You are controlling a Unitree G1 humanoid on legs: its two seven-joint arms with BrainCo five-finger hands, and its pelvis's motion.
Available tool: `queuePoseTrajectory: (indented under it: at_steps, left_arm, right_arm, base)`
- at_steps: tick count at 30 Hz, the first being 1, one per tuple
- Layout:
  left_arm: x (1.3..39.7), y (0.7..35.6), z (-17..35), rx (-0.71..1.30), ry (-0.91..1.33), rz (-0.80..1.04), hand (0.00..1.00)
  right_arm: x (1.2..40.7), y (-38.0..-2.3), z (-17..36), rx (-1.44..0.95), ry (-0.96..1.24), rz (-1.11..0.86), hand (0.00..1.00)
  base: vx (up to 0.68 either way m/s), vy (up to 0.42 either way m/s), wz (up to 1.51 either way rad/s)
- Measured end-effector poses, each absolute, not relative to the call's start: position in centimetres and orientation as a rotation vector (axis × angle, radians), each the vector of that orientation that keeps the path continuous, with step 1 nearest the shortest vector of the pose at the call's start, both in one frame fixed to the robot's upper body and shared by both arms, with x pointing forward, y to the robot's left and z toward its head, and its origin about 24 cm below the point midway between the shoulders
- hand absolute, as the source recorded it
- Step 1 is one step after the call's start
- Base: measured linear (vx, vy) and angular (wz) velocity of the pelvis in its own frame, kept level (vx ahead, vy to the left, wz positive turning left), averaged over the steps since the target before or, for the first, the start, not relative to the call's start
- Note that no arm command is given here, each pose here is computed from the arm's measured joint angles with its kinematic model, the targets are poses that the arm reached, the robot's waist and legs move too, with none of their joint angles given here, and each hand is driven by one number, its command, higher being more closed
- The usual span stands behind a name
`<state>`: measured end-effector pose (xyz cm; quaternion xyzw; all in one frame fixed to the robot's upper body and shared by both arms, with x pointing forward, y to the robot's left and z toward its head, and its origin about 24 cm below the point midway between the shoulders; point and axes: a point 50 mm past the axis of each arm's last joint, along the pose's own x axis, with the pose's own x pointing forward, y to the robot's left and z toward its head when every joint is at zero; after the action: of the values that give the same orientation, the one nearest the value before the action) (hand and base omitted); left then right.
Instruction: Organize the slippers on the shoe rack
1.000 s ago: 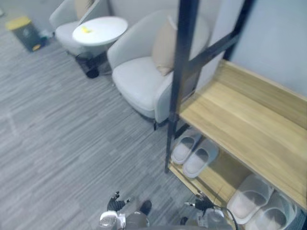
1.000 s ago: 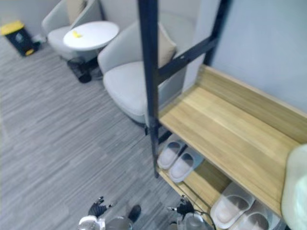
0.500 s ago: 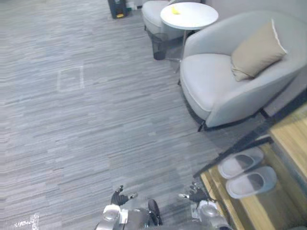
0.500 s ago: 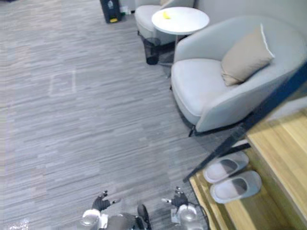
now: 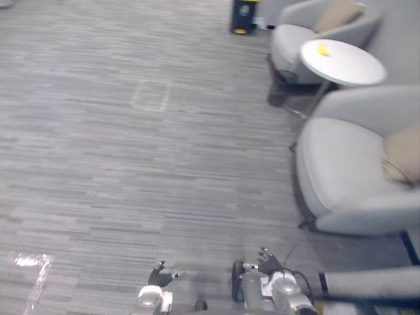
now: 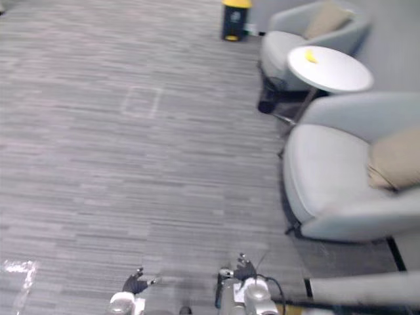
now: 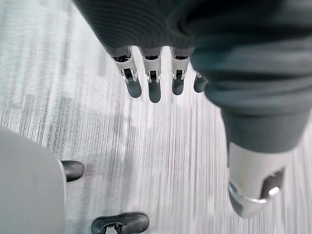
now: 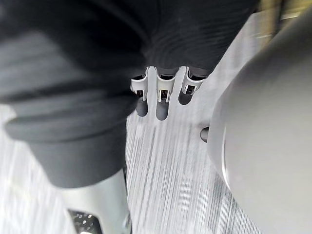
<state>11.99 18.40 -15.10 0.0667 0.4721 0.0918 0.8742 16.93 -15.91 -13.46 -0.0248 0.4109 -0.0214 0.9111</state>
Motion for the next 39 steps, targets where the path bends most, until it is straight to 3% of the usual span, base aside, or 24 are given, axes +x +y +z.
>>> queuePoseTrajectory:
  at_steps: [4, 16, 22, 33, 39]
  left_arm:
    - [13.1, 18.5, -14.4, 0.022, 0.917, 0.305, 0.0]
    - [16.7, 19.9, -12.4, 0.055, 0.774, 0.318, 0.0]
    - [14.3, 20.4, -13.8, 0.092, 0.887, 0.311, 0.0]
    - [13.0, 19.2, -14.6, 0.137, 0.942, 0.243, 0.0]
    - [13.0, 18.0, -14.6, 0.011, 0.931, 0.326, 0.0]
  right_arm:
    - [16.9, -15.1, -13.5, -0.064, 0.852, -0.005, 0.0]
    - [17.8, -14.8, -13.1, -0.034, 0.83, -0.04, 0.0]
    - [16.4, -14.4, -13.8, -0.004, 0.869, -0.041, 0.0]
    - [18.0, -15.5, -12.8, -0.057, 0.807, -0.023, 0.0]
    - [17.6, -15.5, -12.8, -0.038, 0.808, -0.04, 0.0]
  base:
    - [0.51, -0.194, 0.34]
    - [0.48, 0.1, 0.41]
    - [0.58, 0.261, -0.05]
    - [0.63, 0.003, 0.43]
    - [0.75, -0.115, 0.0]
